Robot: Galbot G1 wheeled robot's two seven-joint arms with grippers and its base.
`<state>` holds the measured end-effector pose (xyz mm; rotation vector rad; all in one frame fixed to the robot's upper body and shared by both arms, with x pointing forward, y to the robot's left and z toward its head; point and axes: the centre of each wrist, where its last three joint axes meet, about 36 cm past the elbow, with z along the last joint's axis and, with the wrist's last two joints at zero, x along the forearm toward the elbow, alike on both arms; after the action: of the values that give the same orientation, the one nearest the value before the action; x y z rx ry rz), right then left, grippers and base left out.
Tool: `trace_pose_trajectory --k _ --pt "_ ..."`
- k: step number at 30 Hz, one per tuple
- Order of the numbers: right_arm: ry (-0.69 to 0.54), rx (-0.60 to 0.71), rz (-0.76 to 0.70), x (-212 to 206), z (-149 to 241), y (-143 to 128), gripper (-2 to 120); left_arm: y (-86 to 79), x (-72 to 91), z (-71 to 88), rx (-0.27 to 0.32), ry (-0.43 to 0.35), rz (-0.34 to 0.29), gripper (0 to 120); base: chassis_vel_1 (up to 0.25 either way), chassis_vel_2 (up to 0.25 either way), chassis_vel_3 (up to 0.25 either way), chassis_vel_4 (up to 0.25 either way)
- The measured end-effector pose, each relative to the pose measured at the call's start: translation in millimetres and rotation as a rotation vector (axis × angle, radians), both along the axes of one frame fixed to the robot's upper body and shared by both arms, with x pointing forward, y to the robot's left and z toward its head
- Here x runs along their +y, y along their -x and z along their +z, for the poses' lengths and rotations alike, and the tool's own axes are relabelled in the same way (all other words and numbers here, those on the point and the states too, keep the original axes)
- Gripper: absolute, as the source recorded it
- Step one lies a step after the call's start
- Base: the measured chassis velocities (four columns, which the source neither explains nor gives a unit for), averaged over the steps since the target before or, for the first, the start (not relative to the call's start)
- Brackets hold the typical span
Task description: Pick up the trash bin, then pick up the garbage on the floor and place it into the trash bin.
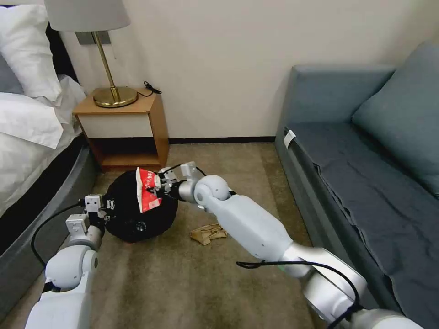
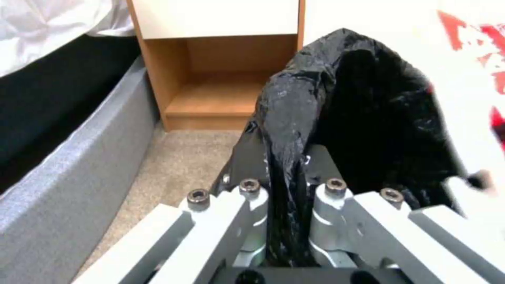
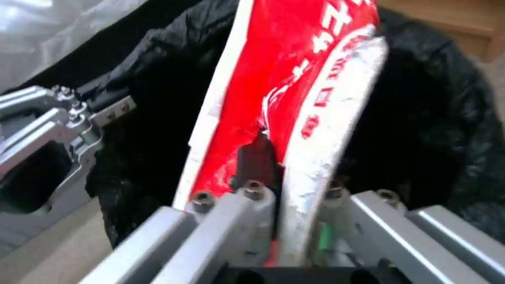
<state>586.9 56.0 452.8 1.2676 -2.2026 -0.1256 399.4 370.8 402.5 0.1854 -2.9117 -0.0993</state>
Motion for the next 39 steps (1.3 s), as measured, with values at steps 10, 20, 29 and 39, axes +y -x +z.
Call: trace_pose_trajectory --k 10,20,29,39 --pt "0.033 -0.005 0.017 11 -16 11 47 -6.4 -0.1 -1.1 -0.005 0.008 -0.001 5 0.0 0.0 0.0 0.0" --pt "0.102 -0.071 0.012 -11 -32 6 83 -12.8 5.7 -0.3 -0.012 0.003 0.018 5 0.0 0.0 0.0 0.0" --pt "0.254 -0.179 0.01 -63 -61 -28 100 -15.7 23.8 -0.8 -0.009 0.0 0.069 5 0.0 0.0 0.0 0.0" --pt "0.487 -0.264 0.042 -113 -114 -46 100 -16.2 29.4 1.4 -0.012 -0.003 0.087 5 0.0 0.0 0.0 0.0"
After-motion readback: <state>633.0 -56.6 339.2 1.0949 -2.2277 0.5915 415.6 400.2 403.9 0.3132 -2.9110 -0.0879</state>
